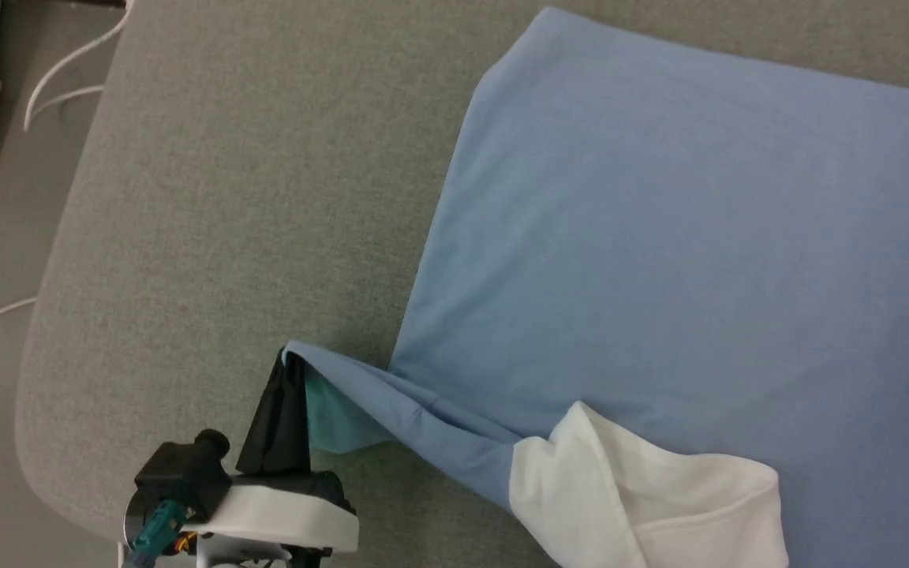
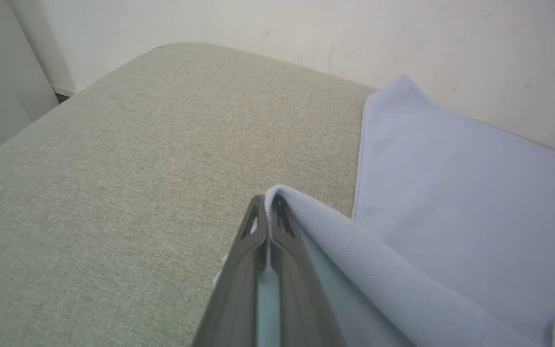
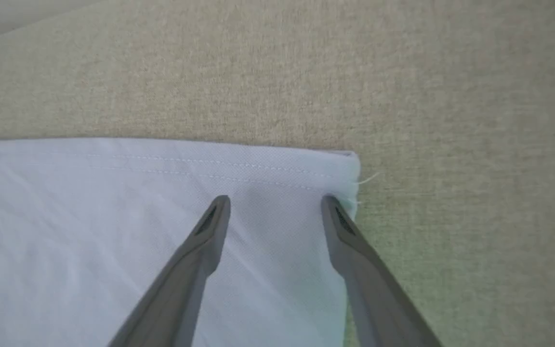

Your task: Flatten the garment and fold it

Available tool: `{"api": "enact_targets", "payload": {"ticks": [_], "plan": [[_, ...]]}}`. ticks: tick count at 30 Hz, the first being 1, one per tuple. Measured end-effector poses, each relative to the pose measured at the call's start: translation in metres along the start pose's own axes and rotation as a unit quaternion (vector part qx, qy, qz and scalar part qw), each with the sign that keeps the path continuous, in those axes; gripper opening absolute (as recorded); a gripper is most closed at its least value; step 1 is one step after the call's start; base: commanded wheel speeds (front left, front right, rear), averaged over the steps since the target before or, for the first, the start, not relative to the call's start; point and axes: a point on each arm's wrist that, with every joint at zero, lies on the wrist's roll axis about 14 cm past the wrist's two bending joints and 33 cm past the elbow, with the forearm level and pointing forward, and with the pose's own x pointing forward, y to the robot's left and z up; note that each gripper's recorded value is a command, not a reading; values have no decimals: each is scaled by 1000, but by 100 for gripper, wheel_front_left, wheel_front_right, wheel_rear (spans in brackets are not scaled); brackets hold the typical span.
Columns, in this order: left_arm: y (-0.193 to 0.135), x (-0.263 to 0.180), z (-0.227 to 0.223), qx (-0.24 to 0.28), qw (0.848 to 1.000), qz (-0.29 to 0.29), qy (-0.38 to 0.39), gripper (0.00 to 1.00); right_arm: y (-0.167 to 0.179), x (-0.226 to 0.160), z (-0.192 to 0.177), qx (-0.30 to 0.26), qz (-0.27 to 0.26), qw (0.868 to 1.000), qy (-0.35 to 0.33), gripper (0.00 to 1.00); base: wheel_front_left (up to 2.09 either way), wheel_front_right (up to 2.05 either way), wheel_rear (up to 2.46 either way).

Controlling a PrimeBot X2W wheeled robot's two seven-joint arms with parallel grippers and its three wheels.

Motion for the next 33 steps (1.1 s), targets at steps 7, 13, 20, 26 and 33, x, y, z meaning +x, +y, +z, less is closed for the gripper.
{"api": "enact_targets", "payload": {"ticks": [7, 13, 20, 26, 33], "plan": [[8, 7, -6, 11, 1000, 16, 5, 0, -3, 27, -20, 19, -9, 996, 90, 37, 0, 0, 0], [13, 6, -3, 12, 1000, 22, -2, 0, -7, 24, -22, 23, -21, 994, 104, 0, 0, 0, 0], [14, 0, 2, 12, 1000, 18, -12, 0, 5, 2, -19, -12, -17, 997, 69, 0, 0, 0, 0], [24, -16, 4, 20, 1000, 19, -10, 0, 9, -54, 14, -88, -14, 996, -25, 0, 0, 0, 0], [33, -29, 4, 28, 999, 16, -3, 0, -47, -131, -18, -119, -51, 990, -54, 0, 0, 0, 0]]}}
